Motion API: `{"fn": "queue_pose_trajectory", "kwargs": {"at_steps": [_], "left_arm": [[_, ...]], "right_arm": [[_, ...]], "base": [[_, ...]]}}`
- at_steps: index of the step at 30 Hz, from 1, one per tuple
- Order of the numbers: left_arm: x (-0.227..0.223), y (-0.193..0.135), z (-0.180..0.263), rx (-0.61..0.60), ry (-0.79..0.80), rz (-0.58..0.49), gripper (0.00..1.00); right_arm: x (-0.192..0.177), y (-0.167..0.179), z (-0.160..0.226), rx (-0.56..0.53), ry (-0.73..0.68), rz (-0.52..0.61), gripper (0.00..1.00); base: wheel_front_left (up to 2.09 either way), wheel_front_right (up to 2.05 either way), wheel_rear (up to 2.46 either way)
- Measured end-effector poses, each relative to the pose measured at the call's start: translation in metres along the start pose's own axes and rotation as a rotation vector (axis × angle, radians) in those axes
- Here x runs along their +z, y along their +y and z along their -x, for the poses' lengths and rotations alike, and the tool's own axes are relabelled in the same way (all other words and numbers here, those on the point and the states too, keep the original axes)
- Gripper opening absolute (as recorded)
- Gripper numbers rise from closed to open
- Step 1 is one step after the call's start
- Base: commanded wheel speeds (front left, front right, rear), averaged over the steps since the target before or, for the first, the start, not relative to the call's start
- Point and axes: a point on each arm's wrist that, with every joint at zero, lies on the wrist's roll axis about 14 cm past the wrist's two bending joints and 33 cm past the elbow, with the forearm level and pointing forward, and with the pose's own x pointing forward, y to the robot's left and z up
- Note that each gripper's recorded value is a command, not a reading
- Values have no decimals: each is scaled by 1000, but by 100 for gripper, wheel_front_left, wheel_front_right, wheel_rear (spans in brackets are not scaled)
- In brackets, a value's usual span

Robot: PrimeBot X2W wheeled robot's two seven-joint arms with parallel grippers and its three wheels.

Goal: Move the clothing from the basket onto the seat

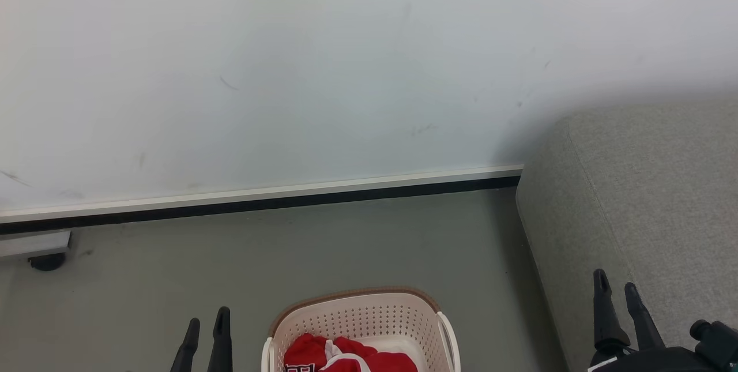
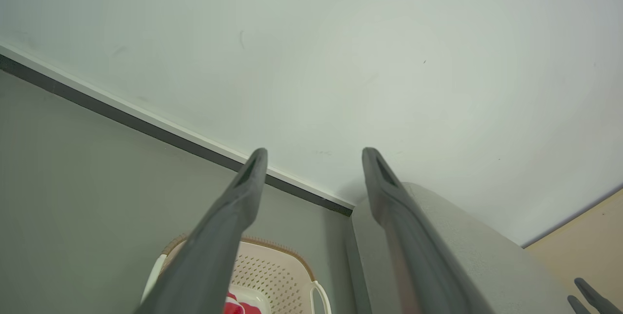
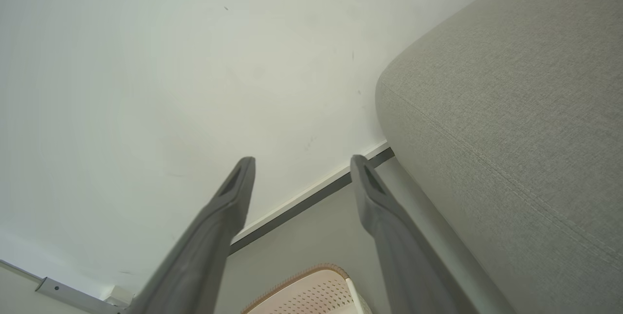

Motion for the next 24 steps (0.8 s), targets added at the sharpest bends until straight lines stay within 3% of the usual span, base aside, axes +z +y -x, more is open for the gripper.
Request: {"fn": "queue_pose_trajectory", "kwargs": {"at_steps": [24], "left_arm": [[12,-15,4,-62,-50,-229,100]], "right_arm": [[-2,36,4,134,-34,243,100]], "base": [[0,0,0]]}}
